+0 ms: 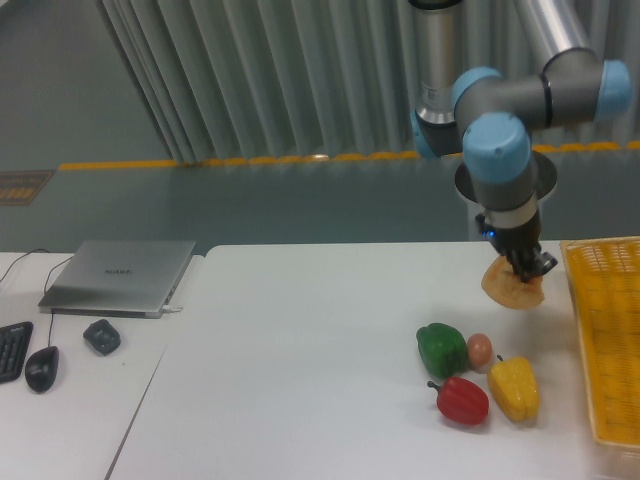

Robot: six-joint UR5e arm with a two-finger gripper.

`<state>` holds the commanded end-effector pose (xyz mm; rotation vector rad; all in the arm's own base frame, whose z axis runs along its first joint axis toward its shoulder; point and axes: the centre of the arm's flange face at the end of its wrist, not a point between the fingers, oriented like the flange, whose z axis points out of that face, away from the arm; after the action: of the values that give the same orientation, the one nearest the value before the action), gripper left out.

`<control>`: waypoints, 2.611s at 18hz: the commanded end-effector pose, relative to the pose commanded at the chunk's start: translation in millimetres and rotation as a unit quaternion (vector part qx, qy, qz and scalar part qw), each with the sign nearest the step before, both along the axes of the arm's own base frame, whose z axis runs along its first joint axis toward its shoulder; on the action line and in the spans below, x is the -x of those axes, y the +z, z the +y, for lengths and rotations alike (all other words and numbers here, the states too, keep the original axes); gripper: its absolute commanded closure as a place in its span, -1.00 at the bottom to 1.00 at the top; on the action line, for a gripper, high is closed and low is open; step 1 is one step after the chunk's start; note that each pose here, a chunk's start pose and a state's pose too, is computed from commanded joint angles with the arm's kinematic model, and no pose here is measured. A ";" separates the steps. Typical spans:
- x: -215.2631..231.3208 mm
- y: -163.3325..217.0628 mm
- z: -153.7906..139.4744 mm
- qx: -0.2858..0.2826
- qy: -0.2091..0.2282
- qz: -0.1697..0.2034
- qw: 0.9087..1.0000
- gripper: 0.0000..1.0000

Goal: Place the triangular bread in the basket

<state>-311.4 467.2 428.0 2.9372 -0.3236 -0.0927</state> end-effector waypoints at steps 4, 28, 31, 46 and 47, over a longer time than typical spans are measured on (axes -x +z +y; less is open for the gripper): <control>46.8 9.8 -20.7 -0.020 0.041 0.022 0.999 1.00; 157.8 -57.0 -90.0 0.040 0.008 0.013 0.999 -0.29; 159.5 -57.6 -91.2 0.039 0.013 0.015 0.999 -1.00; 178.1 -50.2 -103.3 0.008 0.029 0.033 0.999 -1.00; 176.6 -49.5 -100.7 0.007 0.026 0.033 0.999 -1.00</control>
<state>-488.0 366.5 378.4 2.9193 -0.2381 -0.1797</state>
